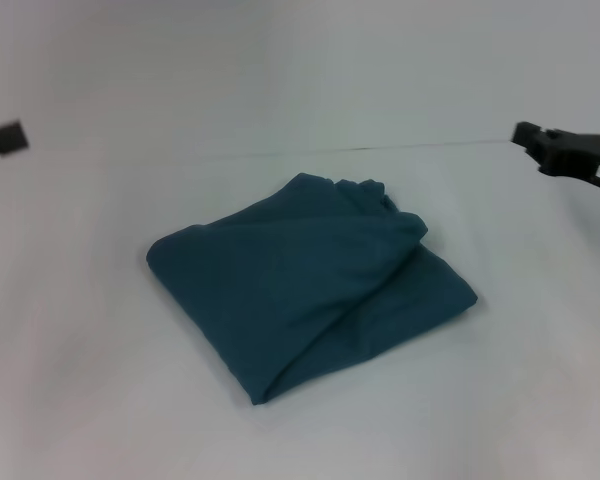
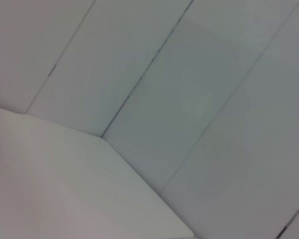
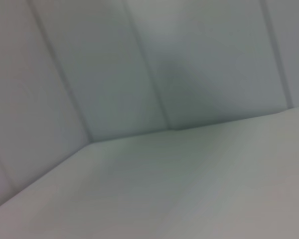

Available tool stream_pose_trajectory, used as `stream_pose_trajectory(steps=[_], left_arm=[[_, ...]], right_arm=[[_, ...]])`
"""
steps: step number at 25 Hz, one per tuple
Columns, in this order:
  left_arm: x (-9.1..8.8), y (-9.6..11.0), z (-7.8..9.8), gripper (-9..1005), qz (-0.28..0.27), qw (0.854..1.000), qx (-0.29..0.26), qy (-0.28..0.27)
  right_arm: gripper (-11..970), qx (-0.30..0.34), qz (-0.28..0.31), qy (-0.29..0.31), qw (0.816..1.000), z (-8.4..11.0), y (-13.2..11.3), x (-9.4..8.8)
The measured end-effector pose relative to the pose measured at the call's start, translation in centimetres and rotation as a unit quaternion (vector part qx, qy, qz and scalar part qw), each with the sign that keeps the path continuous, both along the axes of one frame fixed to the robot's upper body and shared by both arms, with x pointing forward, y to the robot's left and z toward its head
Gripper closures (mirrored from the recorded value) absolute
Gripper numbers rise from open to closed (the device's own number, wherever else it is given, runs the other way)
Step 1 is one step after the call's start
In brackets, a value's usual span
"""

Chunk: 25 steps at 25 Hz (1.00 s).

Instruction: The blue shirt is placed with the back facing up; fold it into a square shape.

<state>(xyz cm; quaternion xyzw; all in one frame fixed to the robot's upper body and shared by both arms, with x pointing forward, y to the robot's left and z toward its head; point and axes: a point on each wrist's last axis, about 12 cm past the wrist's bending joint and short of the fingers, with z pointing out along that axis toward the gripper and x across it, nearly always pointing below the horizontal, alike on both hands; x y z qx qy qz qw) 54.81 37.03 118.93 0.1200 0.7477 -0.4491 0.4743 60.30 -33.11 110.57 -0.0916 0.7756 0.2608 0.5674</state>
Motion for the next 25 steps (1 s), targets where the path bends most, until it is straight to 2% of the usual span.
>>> stream_pose_trajectory(steps=[6,10,13,17,21,25], left_arm=[[-4.0,0.2,-2.9,61,-0.033,0.999,0.027,-0.022],[-5.5,0.3,-4.2,62,-0.037,0.998,0.041,-0.024],[-5.9,0.3,-4.8,62,-0.039,0.998,0.047,-0.015],[-6.2,0.0,-5.3,62,-0.055,0.997,0.053,-0.006],[-6.3,-0.2,-5.5,62,-0.063,0.996,0.061,-0.004],[-6.2,-0.4,-5.8,62,-0.070,0.995,0.066,-0.001]], right_arm=[[920,-0.053,0.071,0.031,0.996,3.3,1.9,1.1],[917,-0.097,0.124,0.069,0.985,6.0,3.5,1.7],[915,-0.124,0.148,0.109,0.975,7.5,4.4,2.0],[763,-0.176,0.169,0.186,0.952,8.9,5.7,2.4],[659,-0.237,0.157,0.257,0.924,8.9,6.3,2.7],[572,-0.240,0.134,0.274,0.922,8.5,6.7,2.9]])
